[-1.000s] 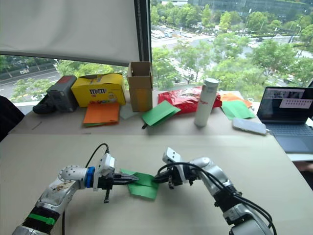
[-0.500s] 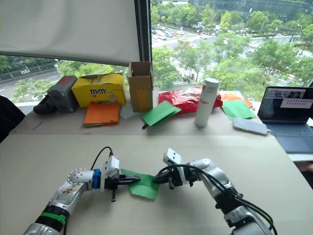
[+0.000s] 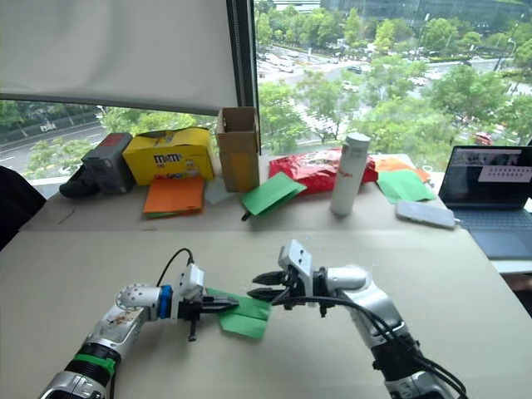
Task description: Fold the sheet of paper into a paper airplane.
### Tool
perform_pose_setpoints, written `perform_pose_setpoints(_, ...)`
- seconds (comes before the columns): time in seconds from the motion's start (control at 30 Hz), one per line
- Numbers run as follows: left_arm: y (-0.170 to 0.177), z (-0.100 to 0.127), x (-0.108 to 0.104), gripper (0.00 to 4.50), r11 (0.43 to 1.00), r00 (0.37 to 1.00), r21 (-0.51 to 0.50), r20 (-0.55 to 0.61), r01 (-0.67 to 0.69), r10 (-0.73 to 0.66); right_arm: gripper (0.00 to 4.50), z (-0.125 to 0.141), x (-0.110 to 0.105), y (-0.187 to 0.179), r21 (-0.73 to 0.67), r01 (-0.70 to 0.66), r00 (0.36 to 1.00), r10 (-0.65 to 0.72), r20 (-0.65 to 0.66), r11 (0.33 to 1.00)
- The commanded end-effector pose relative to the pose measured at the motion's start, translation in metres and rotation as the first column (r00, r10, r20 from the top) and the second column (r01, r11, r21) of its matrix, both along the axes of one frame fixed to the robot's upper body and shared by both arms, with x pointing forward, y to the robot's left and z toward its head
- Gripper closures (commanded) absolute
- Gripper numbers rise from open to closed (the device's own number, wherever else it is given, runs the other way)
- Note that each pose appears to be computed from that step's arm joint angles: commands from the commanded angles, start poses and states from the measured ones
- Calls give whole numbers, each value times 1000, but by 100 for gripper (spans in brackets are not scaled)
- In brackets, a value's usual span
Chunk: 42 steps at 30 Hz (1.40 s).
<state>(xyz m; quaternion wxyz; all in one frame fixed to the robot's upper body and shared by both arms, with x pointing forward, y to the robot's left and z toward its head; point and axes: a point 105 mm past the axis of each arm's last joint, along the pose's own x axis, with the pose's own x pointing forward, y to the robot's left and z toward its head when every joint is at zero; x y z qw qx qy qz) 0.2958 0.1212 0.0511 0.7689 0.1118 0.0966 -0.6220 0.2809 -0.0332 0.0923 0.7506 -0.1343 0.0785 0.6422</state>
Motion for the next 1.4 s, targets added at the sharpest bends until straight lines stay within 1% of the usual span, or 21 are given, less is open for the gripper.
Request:
perform_pose_setpoints(0.03, 14, -34, -9, 450, 991, 998, 131, -67, -10, 19, 446, -13, -1, 10, -19, -4, 999, 5, 47, 1000)
perform_pose_setpoints(0.13, 20, -38, -10, 450, 987, 998, 162, -58, -12, 22, 446, -33, -4, 17, -24, 0, 1000, 1, 26, 1000)
perform_pose_setpoints(0.2, 21, -37, -8, 450, 988, 998, 152, -56, -25, 34, 446, -44, -4, 17, -41, 12, 1000, -11, 13, 999)
perform_pose_setpoints(0.33, 17, -36, -8, 450, 990, 998, 139, -57, -17, 25, 446, -64, 3, 1, -124, 82, 996, -83, -7, 989)
perform_pose_setpoints(0.5, 12, -37, -10, 450, 992, 998, 129, -56, -6, 14, 446, -68, -1, -29, -158, 128, 991, -132, -15, 979)
perform_pose_setpoints(0.6, 10, -38, -11, 450, 992, 998, 126, -55, -1, 8, 446, -63, -10, -44, -144, 133, 991, -135, -2, 981)
perform_pose_setpoints(0.7, 5, -37, -10, 450, 994, 999, 110, -50, 4, 1, 446, -63, -27, -56, -160, 122, 992, -117, 44, 980)
perform_pose_setpoints(0.8, 0, -35, -11, 450, 995, 999, 94, -47, 18, -14, 446, -62, -32, -64, -177, 138, 988, -123, 91, 975)
perform_pose_setpoints(0.83, -2, -34, -12, 450, 996, 999, 84, -46, 26, -22, 446, -53, -28, -65, -144, 159, 983, -143, 116, 977)
perform_pose_setpoints(0.97, -7, -31, -15, 450, 996, 998, 70, -43, 49, -46, 446, 3, -13, -52, 58, 175, 950, -184, 252, 983)
perform_pose_setpoints(1.0, -7, -31, -15, 450, 996, 998, 73, -40, 52, -49, 446, 12, -12, -47, 83, 169, 946, -185, 267, 982)
perform_pose_setpoints(1.03, -7, -31, -15, 450, 996, 998, 77, -37, 54, -51, 446, 12, -13, -41, 72, 148, 948, -163, 274, 986)
perform_pose_setpoints(1.13, -7, -31, -16, 450, 995, 998, 83, -32, 57, -55, 446, -1, -13, -26, 21, 117, 961, -118, 250, 993)
perform_pose_setpoints(1.2, -7, -31, -19, 450, 993, 997, 93, -29, 70, -68, 446, -18, -13, -19, -28, 100, 975, -92, 201, 995)
perform_pose_setpoints(1.33, -11, -35, -29, 450, 988, 995, 115, -26, 104, -101, 446, -48, -14, -17, -144, 73, 991, -56, 118, 987)
perform_pose_setpoints(1.4, -12, -39, -34, 450, 985, 994, 130, -23, 113, -111, 446, -55, -15, -18, -171, 76, 993, -60, 97, 982)
